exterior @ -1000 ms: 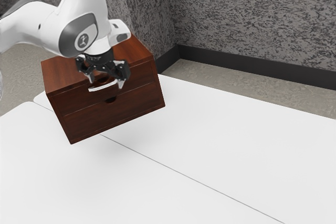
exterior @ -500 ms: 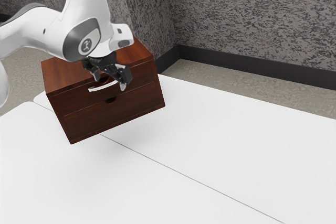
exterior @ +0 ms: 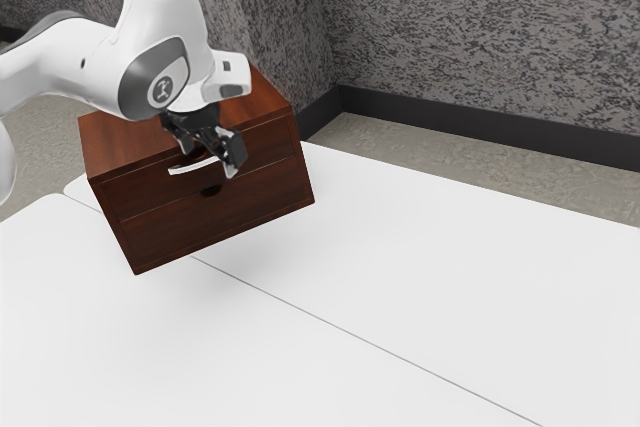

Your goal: Pull the drawer handle with one arm to open the drawer

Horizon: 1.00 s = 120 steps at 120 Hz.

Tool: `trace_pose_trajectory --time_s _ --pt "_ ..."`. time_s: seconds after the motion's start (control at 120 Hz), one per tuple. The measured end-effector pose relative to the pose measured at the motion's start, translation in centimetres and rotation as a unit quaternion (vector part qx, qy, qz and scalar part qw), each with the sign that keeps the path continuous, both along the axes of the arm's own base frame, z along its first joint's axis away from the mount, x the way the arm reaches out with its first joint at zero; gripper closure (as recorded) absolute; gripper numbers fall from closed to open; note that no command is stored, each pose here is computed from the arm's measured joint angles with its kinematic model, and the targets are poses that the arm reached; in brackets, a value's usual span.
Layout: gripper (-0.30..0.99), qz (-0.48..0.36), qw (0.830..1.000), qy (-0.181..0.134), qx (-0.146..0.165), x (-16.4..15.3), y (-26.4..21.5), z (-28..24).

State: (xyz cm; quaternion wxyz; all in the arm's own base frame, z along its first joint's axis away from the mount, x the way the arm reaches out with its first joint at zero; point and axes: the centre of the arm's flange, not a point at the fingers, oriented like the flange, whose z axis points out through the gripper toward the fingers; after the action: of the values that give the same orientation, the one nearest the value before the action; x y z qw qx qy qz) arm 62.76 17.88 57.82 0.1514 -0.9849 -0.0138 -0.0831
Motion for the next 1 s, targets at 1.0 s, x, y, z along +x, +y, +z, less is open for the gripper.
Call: trace_pose_trajectory --time_s 1.0 --pt "-0.01 -0.049 0.999 0.017 -0.004 -0.2 0.6 -2.0"
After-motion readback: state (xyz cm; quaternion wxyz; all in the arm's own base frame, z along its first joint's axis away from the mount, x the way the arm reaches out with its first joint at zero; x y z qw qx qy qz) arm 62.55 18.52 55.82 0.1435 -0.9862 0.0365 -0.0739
